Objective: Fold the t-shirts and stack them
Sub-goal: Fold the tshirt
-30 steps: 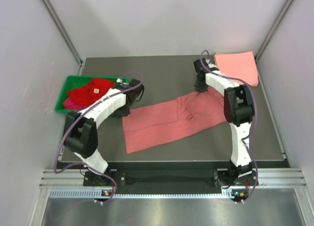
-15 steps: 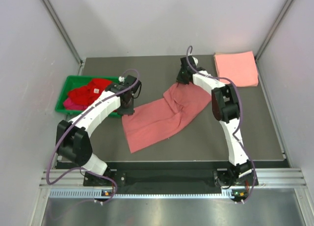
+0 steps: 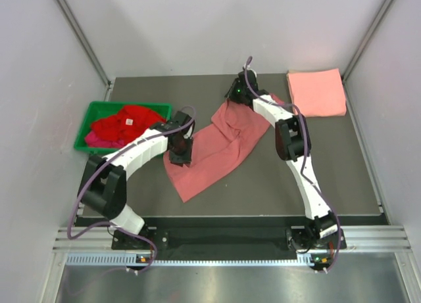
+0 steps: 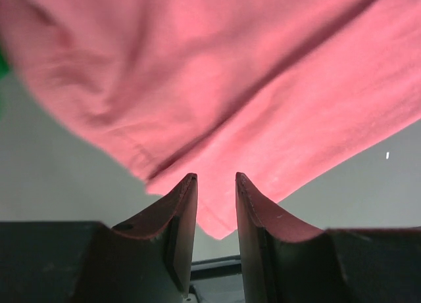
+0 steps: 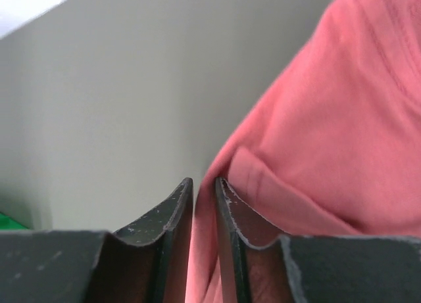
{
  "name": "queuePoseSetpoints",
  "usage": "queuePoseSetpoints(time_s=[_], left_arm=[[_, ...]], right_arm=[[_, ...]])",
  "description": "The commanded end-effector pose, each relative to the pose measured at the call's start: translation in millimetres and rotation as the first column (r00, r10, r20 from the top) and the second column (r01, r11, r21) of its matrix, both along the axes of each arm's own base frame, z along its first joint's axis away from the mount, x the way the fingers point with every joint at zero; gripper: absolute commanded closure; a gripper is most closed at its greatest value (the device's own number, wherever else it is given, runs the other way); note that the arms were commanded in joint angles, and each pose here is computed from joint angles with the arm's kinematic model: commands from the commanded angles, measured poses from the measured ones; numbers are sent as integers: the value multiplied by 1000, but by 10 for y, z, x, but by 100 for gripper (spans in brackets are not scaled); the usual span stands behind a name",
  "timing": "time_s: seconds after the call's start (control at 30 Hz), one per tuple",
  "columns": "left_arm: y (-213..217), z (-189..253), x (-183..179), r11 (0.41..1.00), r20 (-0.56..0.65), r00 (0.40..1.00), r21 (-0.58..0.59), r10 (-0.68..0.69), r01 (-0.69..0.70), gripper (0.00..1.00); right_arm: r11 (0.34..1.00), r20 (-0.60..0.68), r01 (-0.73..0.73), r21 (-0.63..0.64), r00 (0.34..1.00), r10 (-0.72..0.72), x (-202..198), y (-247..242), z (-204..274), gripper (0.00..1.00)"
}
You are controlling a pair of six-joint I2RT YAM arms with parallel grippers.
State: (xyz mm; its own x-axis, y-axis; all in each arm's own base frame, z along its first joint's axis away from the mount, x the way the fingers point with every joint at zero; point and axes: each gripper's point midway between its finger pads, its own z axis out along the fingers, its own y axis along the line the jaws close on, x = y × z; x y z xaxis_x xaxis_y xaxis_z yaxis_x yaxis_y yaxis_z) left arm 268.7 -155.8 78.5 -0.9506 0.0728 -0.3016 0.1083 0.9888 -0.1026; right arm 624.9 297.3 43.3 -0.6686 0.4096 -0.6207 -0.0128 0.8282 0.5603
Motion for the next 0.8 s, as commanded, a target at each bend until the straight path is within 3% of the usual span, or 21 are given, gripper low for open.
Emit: queuePoseSetpoints(time_s=[0.0, 0.17, 0.23, 0.4, 0.6, 0.77], left_arm=[[-238, -174, -31, 995, -8, 997, -72, -73, 72, 65], [-304, -469, -176, 995, -77, 992, -15, -96, 95, 65], [-292, -558, -230, 996, -104, 991, 16, -86, 88, 65], [-226, -706, -367, 992, -109, 991, 96, -74, 84, 65], [-159, -806, -518, 986, -121, 991, 144, -62, 80, 65], [-205, -790, -577, 989, -126, 990, 129, -57, 73, 65]], right_arm=[[999, 111, -28, 33, 994, 24, 217, 6, 298, 77], [998, 168, -52, 39, 985, 45, 158, -91, 804, 64], [997, 213, -46, 64, 977, 31, 107, -167, 1217, 58], [996, 235, 18, 88, 971, -39, -124, -619, 1699, 48], [993, 154, 121, -14, 981, -118, -435, -1275, 1473, 50], [975, 51, 214, -50, 976, -212, -611, -1857, 1043, 61]])
